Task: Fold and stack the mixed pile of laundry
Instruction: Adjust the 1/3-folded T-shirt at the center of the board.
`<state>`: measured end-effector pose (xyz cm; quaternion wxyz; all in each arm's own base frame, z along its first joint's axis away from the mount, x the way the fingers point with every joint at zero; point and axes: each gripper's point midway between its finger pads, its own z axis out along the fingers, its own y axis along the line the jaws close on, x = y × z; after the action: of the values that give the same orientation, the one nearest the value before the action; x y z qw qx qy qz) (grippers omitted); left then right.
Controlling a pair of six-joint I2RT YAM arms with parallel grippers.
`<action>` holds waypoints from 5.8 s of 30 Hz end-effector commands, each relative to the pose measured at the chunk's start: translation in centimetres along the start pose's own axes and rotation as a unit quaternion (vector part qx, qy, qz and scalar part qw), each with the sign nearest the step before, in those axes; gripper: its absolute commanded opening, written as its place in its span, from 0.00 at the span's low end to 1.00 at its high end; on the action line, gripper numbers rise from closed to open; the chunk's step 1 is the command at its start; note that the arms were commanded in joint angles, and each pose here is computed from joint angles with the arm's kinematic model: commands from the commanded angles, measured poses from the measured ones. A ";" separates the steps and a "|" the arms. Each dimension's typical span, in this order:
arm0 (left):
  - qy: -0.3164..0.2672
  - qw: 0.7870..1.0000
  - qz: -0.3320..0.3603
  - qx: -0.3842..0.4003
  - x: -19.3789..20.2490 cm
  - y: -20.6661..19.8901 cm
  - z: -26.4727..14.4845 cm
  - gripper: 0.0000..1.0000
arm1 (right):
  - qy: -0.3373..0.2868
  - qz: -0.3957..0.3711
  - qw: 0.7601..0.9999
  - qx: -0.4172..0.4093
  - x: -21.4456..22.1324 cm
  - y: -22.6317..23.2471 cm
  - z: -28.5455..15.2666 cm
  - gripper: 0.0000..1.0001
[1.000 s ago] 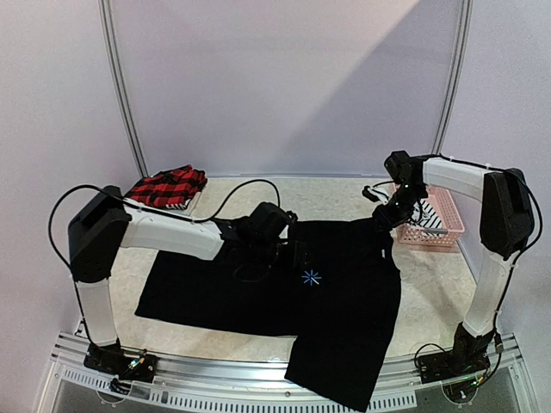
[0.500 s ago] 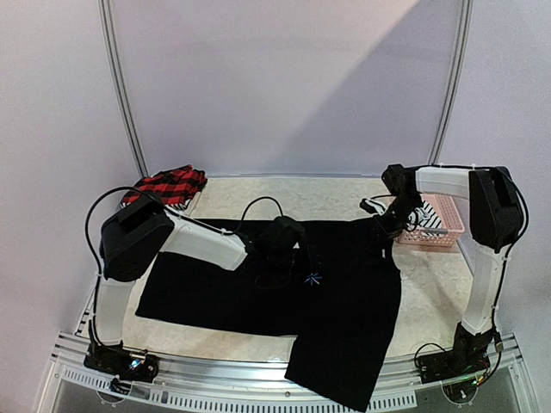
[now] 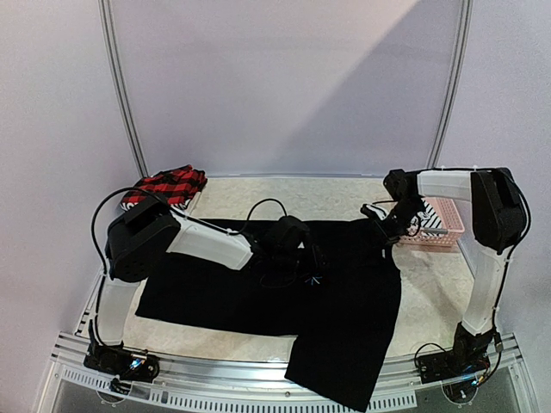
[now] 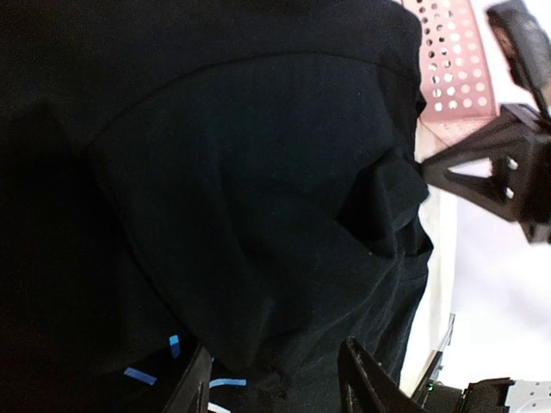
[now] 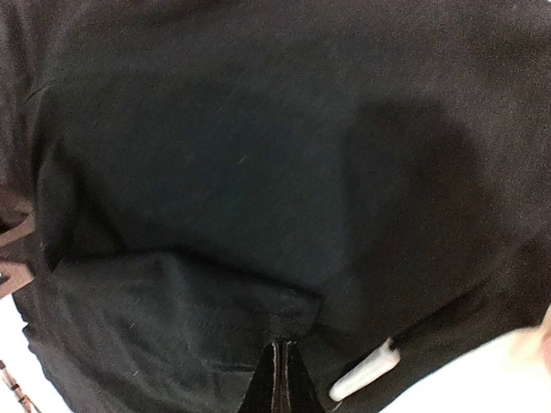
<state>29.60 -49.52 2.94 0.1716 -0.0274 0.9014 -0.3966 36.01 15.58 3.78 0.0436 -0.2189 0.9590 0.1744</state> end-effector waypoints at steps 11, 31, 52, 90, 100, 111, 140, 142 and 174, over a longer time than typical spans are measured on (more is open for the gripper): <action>0.054 0.998 -0.004 -0.017 3.7 0.0 1.3 0.32 | -0.044 -0.011 0.998 -0.035 1.1 3.3 -5.0 0.00; 0.044 0.998 0.043 0.011 1.9 -3.0 -3.0 0.00 | -0.042 -0.020 0.998 -0.049 4.6 5.3 -7.5 0.00; 0.086 0.996 0.024 -0.013 2.2 -0.6 -4.7 0.00 | 0.067 -0.024 0.989 -0.132 9.9 8.2 -5.1 0.03; 0.032 0.916 0.123 -0.380 -16.2 25.2 -23.4 0.47 | -0.048 -0.091 0.983 0.154 -10.3 -8.0 -0.8 0.42; 0.101 0.904 0.078 -0.407 -12.2 29.1 -24.0 0.47 | 0.026 -0.037 0.975 0.218 -6.4 -11.6 2.1 0.38; 0.138 0.915 -0.026 -0.378 -6.9 31.3 -25.8 0.47 | 0.033 -0.022 0.978 0.206 -5.4 -10.8 1.3 0.38; -0.049 0.921 -0.002 -0.386 -21.2 30.9 -29.9 0.53 | 0.025 -0.142 0.979 0.145 -10.2 -9.1 0.4 0.46; -0.044 0.921 -0.006 -0.388 -21.0 31.4 -29.7 0.53 | 0.041 -0.145 0.977 0.150 -9.6 -9.4 0.9 0.45; -0.146 0.925 0.147 -0.317 -21.6 16.2 -35.1 0.57 | -0.115 -0.149 0.976 0.112 -13.1 -0.5 -9.7 0.51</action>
<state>42.39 -5.53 15.56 0.3057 -0.0845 0.9475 -0.0404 51.56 11.95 4.91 0.1296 -0.3099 0.9417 -0.0159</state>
